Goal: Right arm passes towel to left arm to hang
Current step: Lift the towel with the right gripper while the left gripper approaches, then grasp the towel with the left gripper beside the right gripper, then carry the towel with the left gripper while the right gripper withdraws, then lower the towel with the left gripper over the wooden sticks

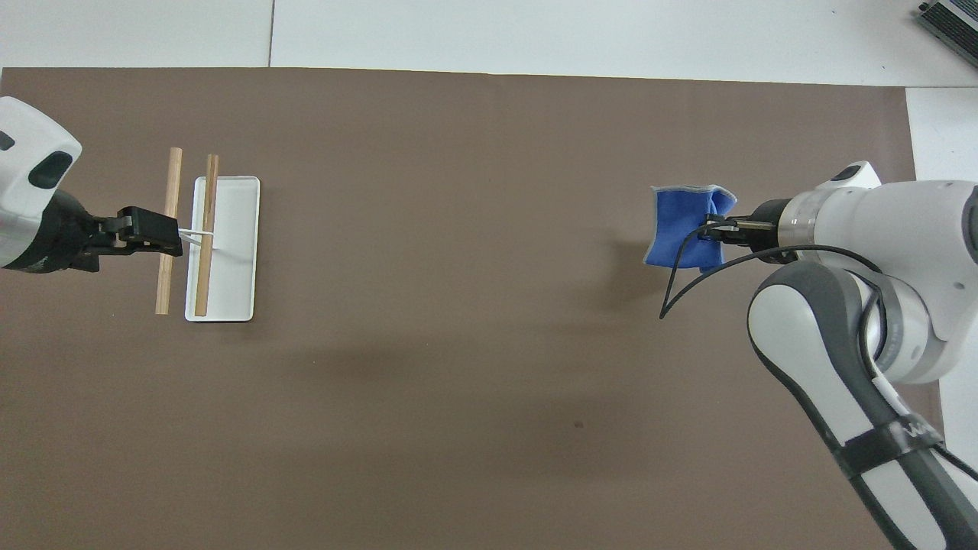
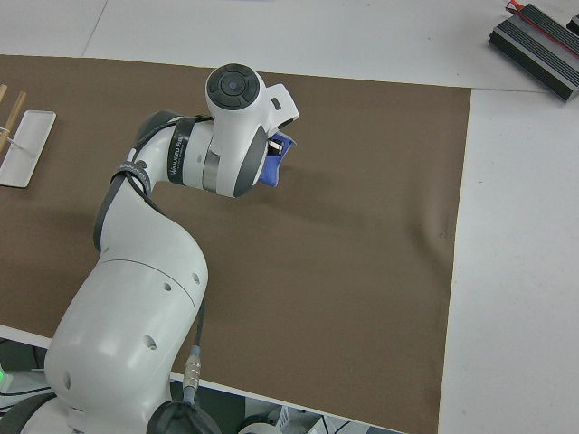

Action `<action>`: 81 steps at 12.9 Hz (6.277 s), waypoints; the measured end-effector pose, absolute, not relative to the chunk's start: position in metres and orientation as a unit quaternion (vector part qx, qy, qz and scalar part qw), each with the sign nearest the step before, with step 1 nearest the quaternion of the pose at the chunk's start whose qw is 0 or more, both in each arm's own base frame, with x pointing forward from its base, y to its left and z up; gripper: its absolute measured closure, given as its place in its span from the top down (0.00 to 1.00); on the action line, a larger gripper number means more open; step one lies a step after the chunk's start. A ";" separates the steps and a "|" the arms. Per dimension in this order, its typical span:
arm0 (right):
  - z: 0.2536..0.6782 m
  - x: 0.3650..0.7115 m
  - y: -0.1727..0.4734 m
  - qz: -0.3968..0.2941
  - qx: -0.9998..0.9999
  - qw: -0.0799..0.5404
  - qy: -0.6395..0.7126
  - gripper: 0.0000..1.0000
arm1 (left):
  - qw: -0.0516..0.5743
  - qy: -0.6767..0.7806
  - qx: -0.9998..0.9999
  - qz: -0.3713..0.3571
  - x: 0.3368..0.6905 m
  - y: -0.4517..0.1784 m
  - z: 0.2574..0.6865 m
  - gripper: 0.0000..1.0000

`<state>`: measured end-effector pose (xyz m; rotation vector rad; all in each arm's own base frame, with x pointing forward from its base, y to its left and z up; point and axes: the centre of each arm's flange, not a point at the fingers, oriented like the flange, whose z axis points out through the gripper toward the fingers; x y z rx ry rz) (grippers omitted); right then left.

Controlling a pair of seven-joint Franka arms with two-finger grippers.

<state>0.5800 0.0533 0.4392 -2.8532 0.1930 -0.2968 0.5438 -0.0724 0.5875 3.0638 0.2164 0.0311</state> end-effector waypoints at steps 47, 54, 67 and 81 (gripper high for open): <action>0.499 0.550 0.277 -0.087 -0.894 0.400 0.184 0.06 | 0.412 0.346 0.842 0.046 0.524 -0.292 0.492 0.02; 0.498 0.555 0.268 -0.094 -0.896 0.392 0.185 0.50 | 0.407 0.365 0.835 0.064 0.544 -0.255 0.489 0.02; 0.560 0.523 0.119 -0.071 -0.986 0.136 0.073 1.00 | 0.369 0.494 0.777 0.131 0.592 -0.043 0.461 0.02; 0.636 0.539 0.032 -0.027 -0.995 -0.016 0.093 1.00 | 0.338 0.577 0.730 0.143 0.574 0.072 0.431 0.02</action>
